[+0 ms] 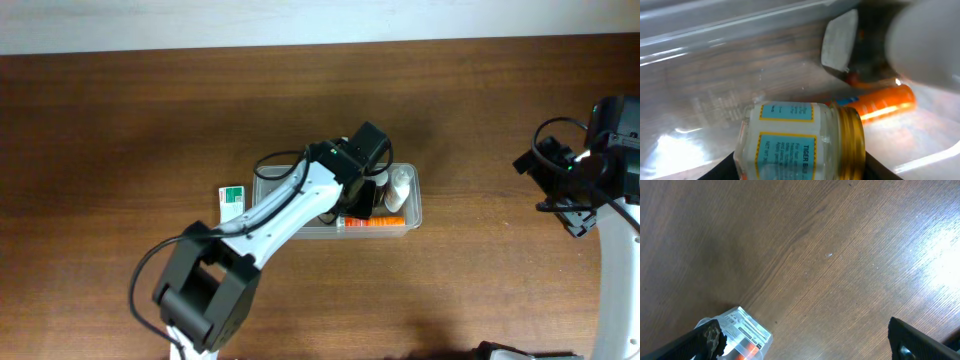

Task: Pack container
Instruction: 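Carry the jar into the container and release it, then move the left gripper back to the Panadol box and grasp it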

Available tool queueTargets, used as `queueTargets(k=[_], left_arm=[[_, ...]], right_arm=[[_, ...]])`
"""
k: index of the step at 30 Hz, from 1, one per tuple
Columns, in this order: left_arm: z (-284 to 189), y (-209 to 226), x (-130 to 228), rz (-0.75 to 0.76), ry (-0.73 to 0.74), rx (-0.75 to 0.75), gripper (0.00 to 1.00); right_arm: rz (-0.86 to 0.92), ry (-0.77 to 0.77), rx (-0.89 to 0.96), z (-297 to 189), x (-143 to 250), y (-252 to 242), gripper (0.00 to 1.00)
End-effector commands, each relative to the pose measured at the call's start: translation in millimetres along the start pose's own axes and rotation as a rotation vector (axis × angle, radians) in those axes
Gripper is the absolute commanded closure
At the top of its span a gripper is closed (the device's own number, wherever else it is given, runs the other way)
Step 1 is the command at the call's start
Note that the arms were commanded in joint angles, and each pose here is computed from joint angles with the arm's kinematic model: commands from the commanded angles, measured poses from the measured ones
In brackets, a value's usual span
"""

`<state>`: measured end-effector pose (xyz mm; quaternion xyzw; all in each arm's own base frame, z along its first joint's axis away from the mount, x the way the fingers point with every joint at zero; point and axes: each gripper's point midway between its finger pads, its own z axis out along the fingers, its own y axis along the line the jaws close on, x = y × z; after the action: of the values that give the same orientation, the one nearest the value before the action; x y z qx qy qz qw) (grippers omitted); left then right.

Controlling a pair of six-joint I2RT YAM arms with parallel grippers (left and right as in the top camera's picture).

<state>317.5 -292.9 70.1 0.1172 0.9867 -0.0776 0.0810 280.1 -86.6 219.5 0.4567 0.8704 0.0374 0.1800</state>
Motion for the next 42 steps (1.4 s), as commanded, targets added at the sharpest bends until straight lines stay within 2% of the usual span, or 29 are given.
queueTargets(k=[1, 6, 7, 14, 16, 19, 23, 27, 29, 30, 31, 32, 33, 37, 42], left_arm=[[12, 1, -7, -0.047, -0.009, 0.004, 0.50], [23, 6, -13, -0.053, -0.032, -0.031, 0.49], [24, 7, -15, -0.062, -0.038, -0.041, 0.44], [25, 8, -17, -0.062, -0.048, -0.044, 0.33], [25, 8, -17, -0.063, -0.047, -0.045, 0.27], [20, 14, -16, -0.076, -0.032, -0.051, 0.28], [-9, 33, -20, -0.111, -0.018, -0.070, 0.28], [-67, 53, -35, -0.113, -0.087, -0.069, 0.28], [-97, 68, -40, -0.121, -0.141, -0.091, 0.26], [-120, 85, -42, -0.142, -0.187, -0.136, 0.22], [-134, 99, -42, -0.161, -0.218, -0.176, 0.15], [-147, 112, -41, -0.180, -0.244, -0.214, 0.03], [-160, 129, -38, -0.204, -0.267, -0.263, 0.01], [-187, 185, -20, -0.271, -0.252, -0.408, 0.01], [-159, 216, 7, -0.331, -0.083, -0.348, 0.01]], right_arm=[[0.011, -0.017, -0.014, -6, -2, 1, 0.02], [0.011, -0.017, -0.014, -6, -2, 1, 0.02], [0.010, -0.017, -0.014, -6, -2, 1, 0.02], [0.010, -0.016, -0.014, -6, -2, 1, 0.02], [0.011, -0.017, -0.014, -6, -2, 1, 0.02], [0.010, -0.017, -0.014, -6, -2, 1, 0.02], [0.011, -0.016, -0.014, -6, -2, 1, 0.02], [0.010, -0.017, -0.014, -6, -2, 1, 0.02], [0.010, -0.017, -0.014, -6, -2, 1, 0.02], [0.010, -0.017, -0.014, -6, -2, 1, 0.02], [0.010, -0.017, -0.014, -6, -2, 1, 0.02], [0.010, -0.016, -0.014, -6, -2, 1, 0.02], [0.011, -0.017, -0.014, -6, -2, 1, 0.02], [0.010, -0.016, -0.014, -6, -2, 1, 0.02], [0.011, -0.016, -0.014, -6, -2, 1, 0.02]])
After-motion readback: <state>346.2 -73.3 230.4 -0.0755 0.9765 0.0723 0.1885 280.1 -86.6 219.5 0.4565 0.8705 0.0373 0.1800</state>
